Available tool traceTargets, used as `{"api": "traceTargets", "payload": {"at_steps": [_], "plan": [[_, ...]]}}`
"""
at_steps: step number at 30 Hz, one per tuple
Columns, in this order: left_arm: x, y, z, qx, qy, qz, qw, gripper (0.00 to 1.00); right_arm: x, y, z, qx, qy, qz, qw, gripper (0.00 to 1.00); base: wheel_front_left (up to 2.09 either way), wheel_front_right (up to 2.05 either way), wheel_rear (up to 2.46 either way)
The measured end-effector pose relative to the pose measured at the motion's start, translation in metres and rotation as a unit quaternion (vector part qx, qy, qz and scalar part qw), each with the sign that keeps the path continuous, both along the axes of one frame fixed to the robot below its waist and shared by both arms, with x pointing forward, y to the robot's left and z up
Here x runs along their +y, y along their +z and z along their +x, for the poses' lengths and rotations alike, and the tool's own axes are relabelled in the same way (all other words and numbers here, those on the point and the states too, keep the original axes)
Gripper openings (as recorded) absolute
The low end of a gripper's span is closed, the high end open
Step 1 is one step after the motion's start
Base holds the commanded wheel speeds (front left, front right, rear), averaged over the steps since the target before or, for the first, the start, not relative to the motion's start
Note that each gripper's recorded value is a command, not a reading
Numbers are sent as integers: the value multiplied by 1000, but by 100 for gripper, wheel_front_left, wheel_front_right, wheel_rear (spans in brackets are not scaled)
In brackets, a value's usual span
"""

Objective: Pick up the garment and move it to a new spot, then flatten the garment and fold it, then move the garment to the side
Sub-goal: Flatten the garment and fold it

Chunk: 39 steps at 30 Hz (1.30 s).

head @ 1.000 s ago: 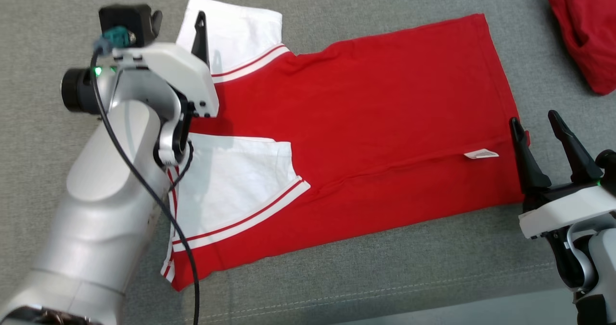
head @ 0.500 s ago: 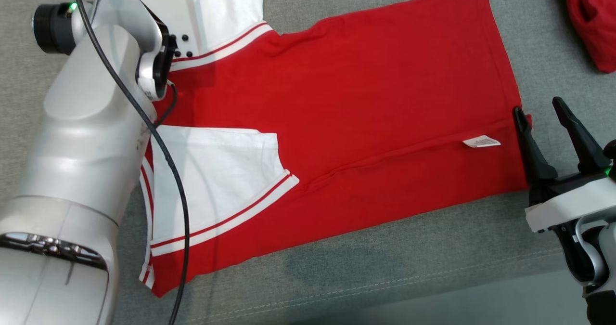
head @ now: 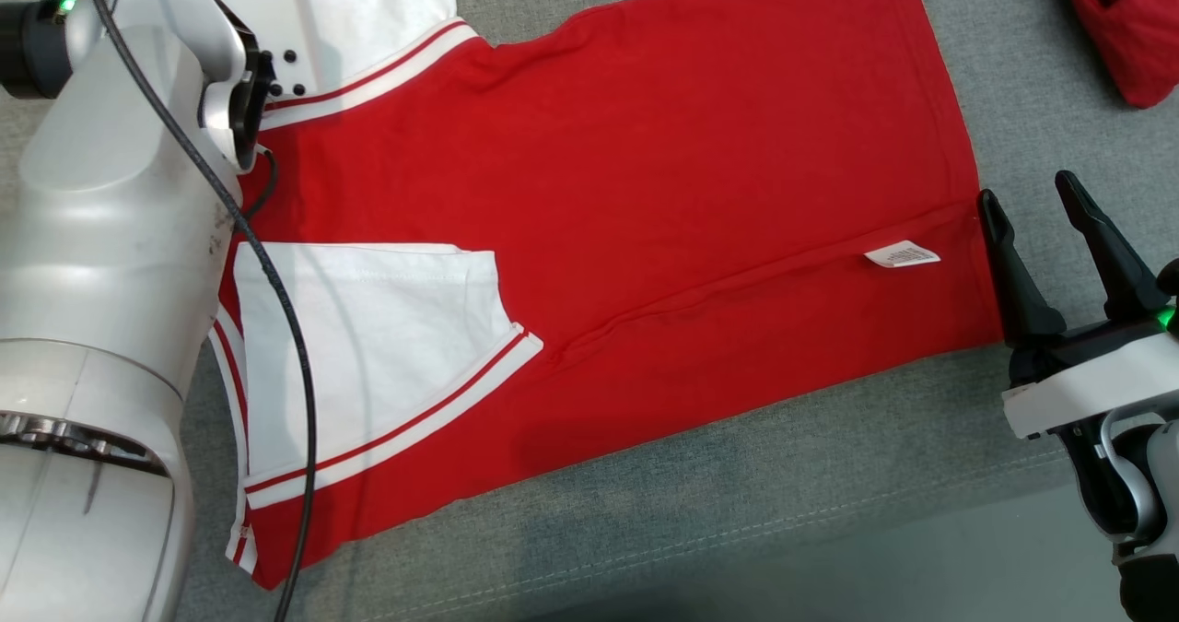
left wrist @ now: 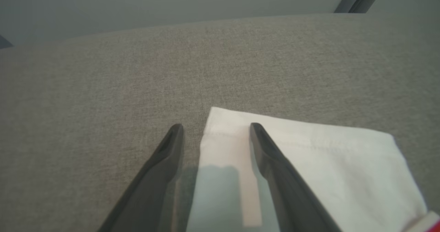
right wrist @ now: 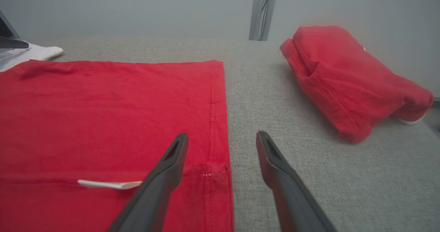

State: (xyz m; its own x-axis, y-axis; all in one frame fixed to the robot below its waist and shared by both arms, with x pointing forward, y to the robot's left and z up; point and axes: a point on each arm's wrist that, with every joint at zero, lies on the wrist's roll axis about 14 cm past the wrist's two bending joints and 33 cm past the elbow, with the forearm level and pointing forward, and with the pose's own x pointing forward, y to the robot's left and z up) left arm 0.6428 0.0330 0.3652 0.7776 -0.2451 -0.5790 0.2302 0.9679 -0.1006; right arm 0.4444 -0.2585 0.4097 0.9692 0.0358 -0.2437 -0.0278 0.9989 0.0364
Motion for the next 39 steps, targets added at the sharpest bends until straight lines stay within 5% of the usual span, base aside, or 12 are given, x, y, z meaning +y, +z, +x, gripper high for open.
{"api": "traceTargets", "payload": {"at_steps": [3,4,5,6,17,24,30,39], "plan": [[2,-3,2,0,2,2,1000,100,-2,-1,-1,2,-2,-1,1000,100,0,0,0],[2,-4,3,1,-1,1,1000,61,-2,-2,-1,3,-3,-1,1000,100,0,0,0],[1,-5,3,0,-3,0,1000,4,-2,-3,-1,4,-3,-1,1000,100,0,0,0],[-1,-5,3,-1,-8,-1,1000,0,-1,-3,-1,4,-4,0,1000,100,0,0,0],[-6,4,5,-19,-28,-16,999,0,4,-4,4,14,8,3,1000,100,0,0,0],[-13,22,18,-28,-32,-57,997,0,8,20,61,31,17,81,996,100,0,0,0],[-9,22,21,-22,-28,-80,996,0,11,9,102,121,28,114,986,100,0,0,0],[-1,16,24,-22,-27,-81,996,0,18,-13,142,219,52,37,974,100,0,0,0]]}}
